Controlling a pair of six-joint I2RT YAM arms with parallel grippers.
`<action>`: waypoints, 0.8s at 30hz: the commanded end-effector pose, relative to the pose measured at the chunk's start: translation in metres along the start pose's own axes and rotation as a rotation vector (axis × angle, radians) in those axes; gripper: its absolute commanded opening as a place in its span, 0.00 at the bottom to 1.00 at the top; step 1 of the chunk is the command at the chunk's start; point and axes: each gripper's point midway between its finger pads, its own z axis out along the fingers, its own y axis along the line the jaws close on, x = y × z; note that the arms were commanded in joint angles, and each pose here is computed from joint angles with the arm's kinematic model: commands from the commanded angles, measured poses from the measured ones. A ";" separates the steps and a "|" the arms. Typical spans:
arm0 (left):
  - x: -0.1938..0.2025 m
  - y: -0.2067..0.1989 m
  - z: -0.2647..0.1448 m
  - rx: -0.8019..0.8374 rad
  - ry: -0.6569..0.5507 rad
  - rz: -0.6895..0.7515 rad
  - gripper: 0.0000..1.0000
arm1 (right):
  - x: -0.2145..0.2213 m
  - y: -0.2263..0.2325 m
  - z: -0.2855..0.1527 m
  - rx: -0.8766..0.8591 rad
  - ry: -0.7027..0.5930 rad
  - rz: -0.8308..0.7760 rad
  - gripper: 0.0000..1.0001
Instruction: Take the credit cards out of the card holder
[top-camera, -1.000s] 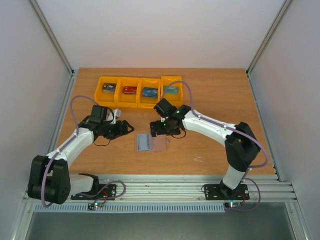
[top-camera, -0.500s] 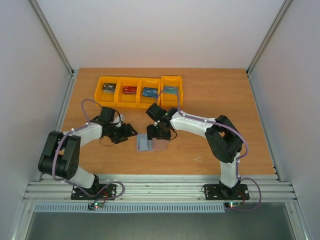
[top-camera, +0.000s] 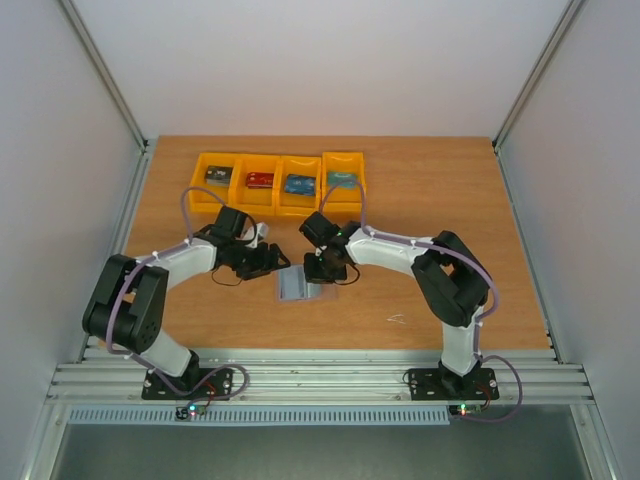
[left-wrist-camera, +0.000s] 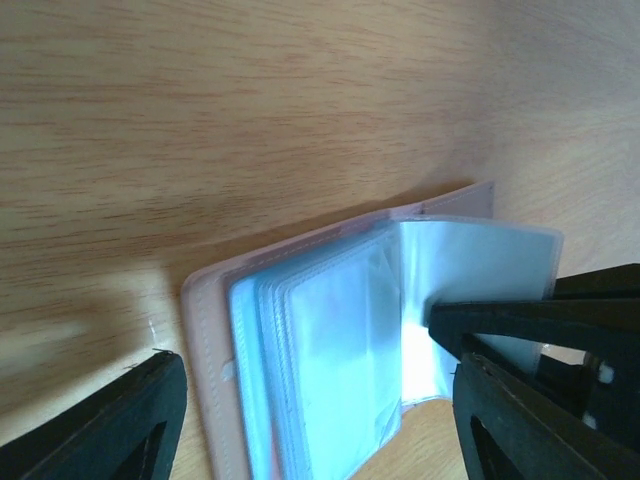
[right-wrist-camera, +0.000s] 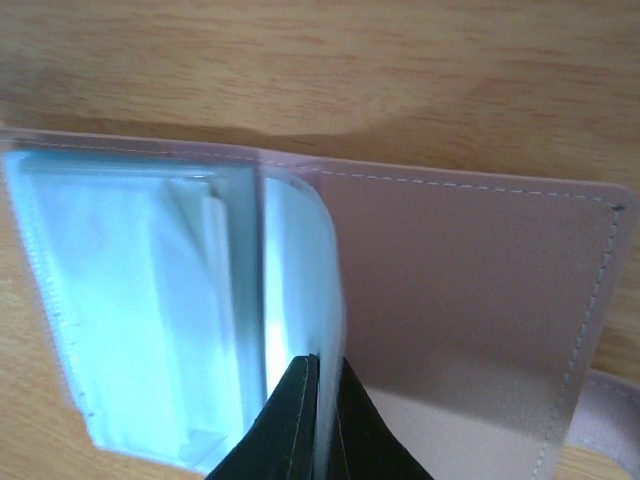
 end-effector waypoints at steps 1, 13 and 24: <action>-0.009 -0.025 -0.016 0.053 -0.036 0.095 0.75 | -0.015 0.016 -0.032 -0.122 -0.090 0.008 0.01; 0.021 -0.091 -0.085 0.224 0.013 0.351 0.99 | -0.011 0.039 -0.124 -0.253 -0.220 -0.127 0.01; 0.029 -0.154 -0.155 0.389 -0.080 0.493 0.99 | -0.006 0.081 -0.271 -0.404 -0.462 -0.448 0.01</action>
